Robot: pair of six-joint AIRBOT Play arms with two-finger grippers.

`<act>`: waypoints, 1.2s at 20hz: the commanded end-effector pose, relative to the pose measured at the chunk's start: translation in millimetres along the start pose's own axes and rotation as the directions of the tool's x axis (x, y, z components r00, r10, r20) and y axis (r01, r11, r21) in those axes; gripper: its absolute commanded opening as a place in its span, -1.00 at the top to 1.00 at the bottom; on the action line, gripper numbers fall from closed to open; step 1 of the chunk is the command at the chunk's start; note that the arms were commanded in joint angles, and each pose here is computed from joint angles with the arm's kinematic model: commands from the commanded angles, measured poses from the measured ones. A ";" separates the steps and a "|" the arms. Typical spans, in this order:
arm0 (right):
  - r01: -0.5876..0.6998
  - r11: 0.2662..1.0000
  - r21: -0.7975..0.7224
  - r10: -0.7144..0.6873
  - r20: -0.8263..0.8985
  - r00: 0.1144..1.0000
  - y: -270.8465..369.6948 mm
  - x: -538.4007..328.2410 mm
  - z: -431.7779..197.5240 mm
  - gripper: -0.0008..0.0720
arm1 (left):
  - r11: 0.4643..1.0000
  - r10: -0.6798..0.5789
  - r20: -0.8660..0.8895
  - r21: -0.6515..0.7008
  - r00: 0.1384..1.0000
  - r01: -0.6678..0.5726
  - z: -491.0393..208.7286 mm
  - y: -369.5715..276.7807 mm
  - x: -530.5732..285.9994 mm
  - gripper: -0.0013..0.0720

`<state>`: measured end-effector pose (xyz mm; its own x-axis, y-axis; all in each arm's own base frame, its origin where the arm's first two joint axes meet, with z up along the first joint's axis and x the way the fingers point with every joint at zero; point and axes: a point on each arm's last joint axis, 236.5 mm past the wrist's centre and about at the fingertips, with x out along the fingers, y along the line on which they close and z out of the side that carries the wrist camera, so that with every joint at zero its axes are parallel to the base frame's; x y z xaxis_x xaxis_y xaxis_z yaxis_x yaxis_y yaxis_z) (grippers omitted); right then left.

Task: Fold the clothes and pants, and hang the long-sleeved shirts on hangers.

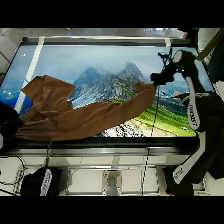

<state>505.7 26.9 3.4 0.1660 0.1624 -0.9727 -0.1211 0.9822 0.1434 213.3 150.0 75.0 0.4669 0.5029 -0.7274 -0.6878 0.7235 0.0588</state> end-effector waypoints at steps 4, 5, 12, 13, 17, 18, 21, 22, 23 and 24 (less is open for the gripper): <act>0.110 0.989 0.095 -0.100 -0.105 0.989 -26.4 -138.2 -106.9 0.94 | 0.993 0.111 0.054 -0.044 0.992 -0.108 24.7 38.2 -7.5 0.90; 0.097 0.991 0.096 -0.083 -0.136 0.987 -18.4 -136.8 -128.7 0.94 | 0.992 0.119 0.047 -0.049 0.992 -0.116 23.8 40.6 -5.9 0.90; 0.031 0.981 0.189 0.052 -0.421 0.905 17.0 -14.1 -305.2 0.53 | 0.989 0.150 -0.079 0.016 0.986 -0.149 -25.6 43.2 25.5 0.90; 0.041 0.981 0.192 0.057 -0.478 0.877 17.7 -8.9 -328.6 0.03 | 0.988 0.153 -0.092 0.023 0.984 -0.152 -32.0 43.6 28.8 0.90; 0.132 0.981 0.139 -0.034 -0.551 0.834 -0.1 -32.7 -353.1 -0.10 | 0.990 0.140 -0.063 0.025 0.988 -0.138 -26.5 40.4 31.1 0.90; 0.157 0.979 0.127 -0.073 -0.499 0.864 -6.8 -39.6 -340.1 -0.10 | 0.990 0.137 -0.059 0.025 0.989 -0.136 -25.5 39.8 31.3 0.90; 0.204 0.968 0.149 -0.181 -0.157 0.971 -24.7 -53.1 -261.2 -0.10 | 0.991 0.136 -0.058 0.024 0.989 -0.135 -25.2 39.6 31.3 0.90; 0.201 0.963 0.179 -0.195 -0.052 0.979 -27.7 -53.6 -235.9 -0.10 | 0.991 0.136 -0.058 0.024 0.989 -0.135 -25.2 39.6 31.3 0.90; 0.179 0.963 0.204 -0.183 0.001 0.983 -26.5 -47.6 -220.2 -0.10 | 0.991 0.136 -0.058 0.024 0.989 -0.135 -25.3 39.6 31.3 0.90; 0.144 0.966 0.214 -0.145 -0.010 0.989 -20.3 -37.0 -216.8 -0.10 | 0.991 0.136 -0.058 0.024 0.989 -0.135 -25.3 39.6 31.3 0.89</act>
<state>243.1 -23.5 -7.8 -0.0084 -0.0003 -1.0000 0.0751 0.9972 -0.0009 186.0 182.3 37.3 0.3329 0.5681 -0.7526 -0.7311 0.6596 0.1744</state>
